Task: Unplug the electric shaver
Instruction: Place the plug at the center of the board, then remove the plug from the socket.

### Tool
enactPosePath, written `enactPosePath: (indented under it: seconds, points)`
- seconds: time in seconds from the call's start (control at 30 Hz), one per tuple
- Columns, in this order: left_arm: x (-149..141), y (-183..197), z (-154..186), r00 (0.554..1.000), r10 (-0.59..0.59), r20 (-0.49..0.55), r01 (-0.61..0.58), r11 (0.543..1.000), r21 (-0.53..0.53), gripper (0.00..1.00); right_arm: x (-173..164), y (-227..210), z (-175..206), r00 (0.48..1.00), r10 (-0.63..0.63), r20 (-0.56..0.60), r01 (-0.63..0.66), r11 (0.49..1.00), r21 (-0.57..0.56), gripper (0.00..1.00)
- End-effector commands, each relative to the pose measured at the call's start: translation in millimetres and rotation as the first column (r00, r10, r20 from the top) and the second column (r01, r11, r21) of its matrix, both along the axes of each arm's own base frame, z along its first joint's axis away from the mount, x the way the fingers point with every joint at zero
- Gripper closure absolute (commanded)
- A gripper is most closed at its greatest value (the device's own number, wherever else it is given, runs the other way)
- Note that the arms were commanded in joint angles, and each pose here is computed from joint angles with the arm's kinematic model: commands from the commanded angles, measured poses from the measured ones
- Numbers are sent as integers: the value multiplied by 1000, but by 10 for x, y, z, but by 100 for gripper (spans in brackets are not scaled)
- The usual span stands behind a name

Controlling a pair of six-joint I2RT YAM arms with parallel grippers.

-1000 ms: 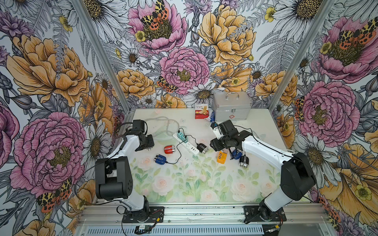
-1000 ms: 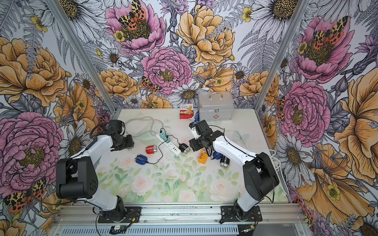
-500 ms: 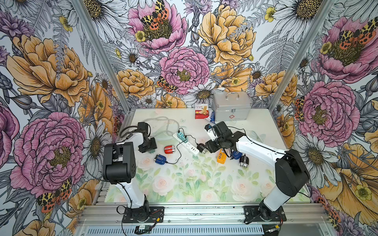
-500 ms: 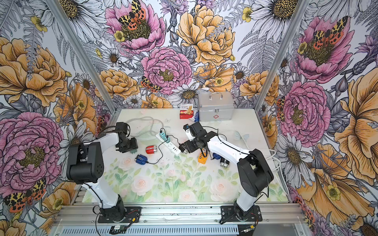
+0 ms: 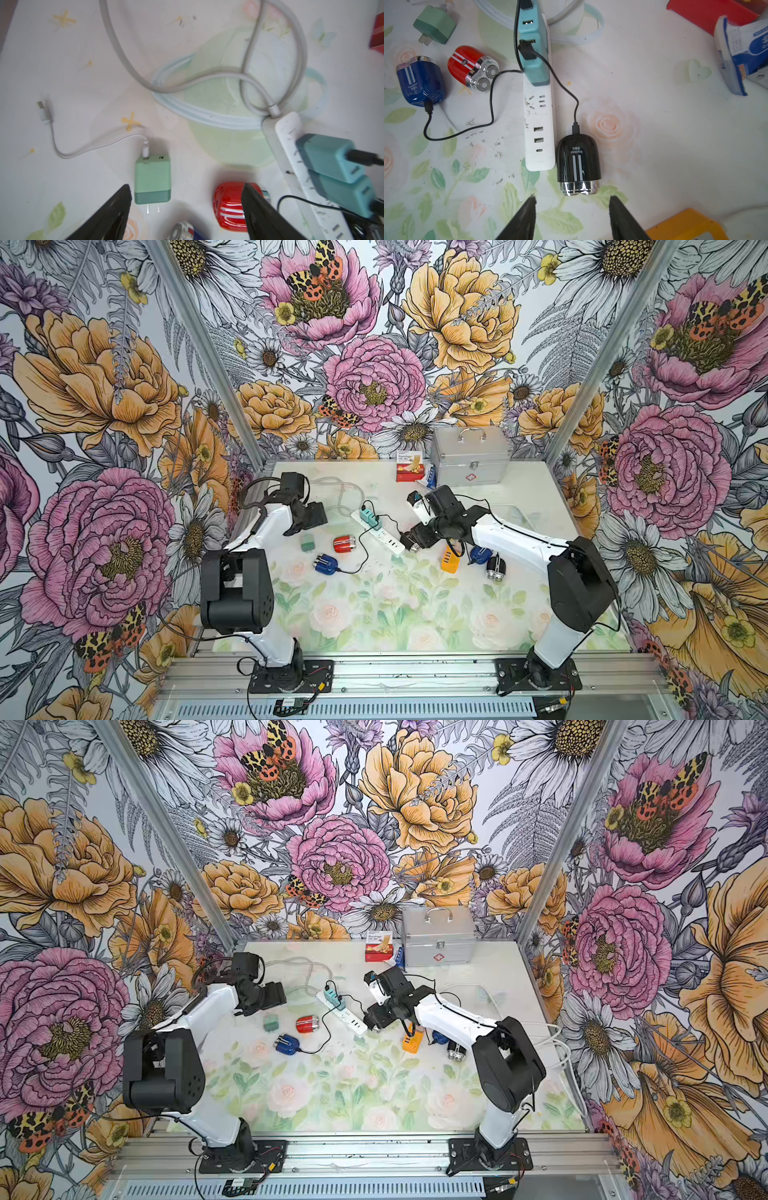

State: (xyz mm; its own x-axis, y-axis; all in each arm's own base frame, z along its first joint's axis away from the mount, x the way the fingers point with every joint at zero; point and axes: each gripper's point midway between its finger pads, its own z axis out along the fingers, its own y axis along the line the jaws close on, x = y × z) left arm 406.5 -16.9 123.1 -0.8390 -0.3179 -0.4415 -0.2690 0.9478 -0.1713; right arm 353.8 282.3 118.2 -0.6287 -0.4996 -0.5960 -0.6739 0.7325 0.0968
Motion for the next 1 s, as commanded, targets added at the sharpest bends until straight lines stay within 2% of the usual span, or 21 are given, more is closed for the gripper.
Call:
enactPosePath:
  seconds: [0.0,0.1,0.13,0.33,0.43,0.7,0.87,0.97]
  points:
    - [218,-268,213,999,46,23,-45,998,-46,17,1,180,120,997,67,42,-69,995,71,46]
    - [418,-518,174,995,98,-8,-98,986,-133,19,-16,291,118,994,94,55,-99,990,103,50]
    - [473,-563,40,991,126,-47,-132,978,-163,20,-14,317,118,993,96,64,-103,989,108,51]
    - [664,-810,-386,940,267,-213,-325,893,-312,22,56,468,126,989,94,117,-111,982,154,53]
    - [720,-888,-542,913,307,-269,-388,858,-338,23,89,556,100,986,93,137,-116,978,175,56]
    - [840,-1020,-689,885,344,-313,-445,822,-355,23,178,751,-4,981,67,182,-110,966,235,59]
    - [843,-1121,-792,875,329,-355,-456,806,-376,23,206,834,-113,981,87,176,-122,971,204,60]
    - [794,-1197,-849,874,304,-380,-445,815,-372,23,246,863,-164,980,88,181,-122,975,187,60]
